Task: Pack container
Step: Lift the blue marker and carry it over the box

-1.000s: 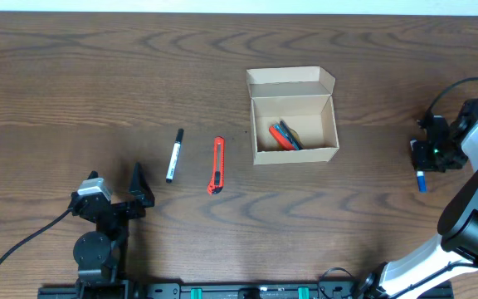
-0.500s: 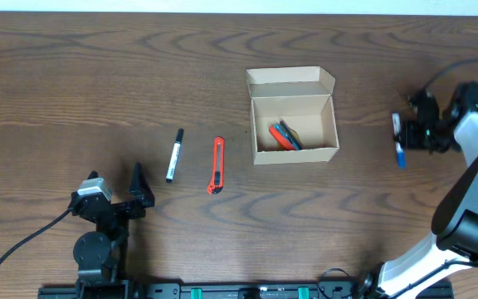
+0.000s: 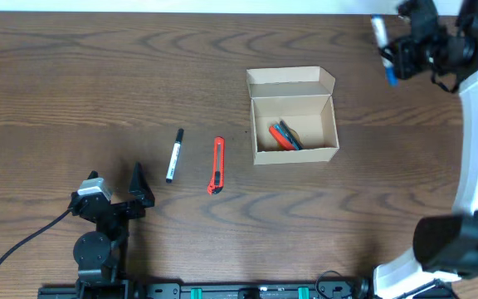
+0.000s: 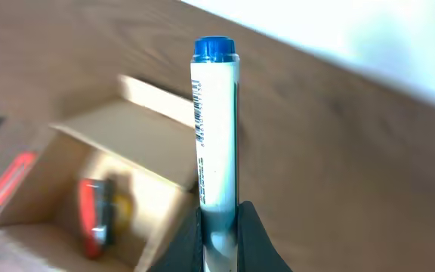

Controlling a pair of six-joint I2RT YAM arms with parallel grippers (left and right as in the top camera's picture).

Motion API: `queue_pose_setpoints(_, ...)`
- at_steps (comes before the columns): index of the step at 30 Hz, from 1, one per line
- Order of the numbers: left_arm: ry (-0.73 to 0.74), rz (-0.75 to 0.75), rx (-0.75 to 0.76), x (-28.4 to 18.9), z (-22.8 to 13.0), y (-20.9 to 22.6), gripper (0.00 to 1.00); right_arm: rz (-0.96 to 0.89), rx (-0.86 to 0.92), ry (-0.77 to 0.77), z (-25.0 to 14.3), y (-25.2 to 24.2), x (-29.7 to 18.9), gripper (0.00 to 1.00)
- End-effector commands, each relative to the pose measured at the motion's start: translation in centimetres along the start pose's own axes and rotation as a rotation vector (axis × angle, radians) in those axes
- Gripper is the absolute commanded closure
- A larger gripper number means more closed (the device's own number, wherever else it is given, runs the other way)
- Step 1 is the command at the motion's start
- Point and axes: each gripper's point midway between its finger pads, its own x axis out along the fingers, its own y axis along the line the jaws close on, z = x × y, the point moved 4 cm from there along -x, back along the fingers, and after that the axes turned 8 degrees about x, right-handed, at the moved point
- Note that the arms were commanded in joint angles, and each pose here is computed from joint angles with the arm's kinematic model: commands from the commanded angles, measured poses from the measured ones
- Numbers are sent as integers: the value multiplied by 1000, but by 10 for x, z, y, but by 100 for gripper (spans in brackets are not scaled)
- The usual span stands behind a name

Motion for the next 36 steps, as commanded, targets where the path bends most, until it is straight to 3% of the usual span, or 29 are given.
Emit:
queue_pose_setpoints(1,50,33,24,1,-15,6,5,102,-132,27,4,45,12,99)
queue_pose_setpoints(12,50,33,24,1,-15,6,5,148,-277,212,-23,122,44,99)
queue_pose_setpoints(20,50,33,24,1,-15,6,5,250,-226,438,-107,126,89,99)
queue_pose_setpoints(27,50,33,24,1,-15,6,5,270,-229,482,-142,123,111,99)
queue_pose_setpoints(36,50,33,24,1,-15,6,5,246,-247,439,-140,119,122,99)
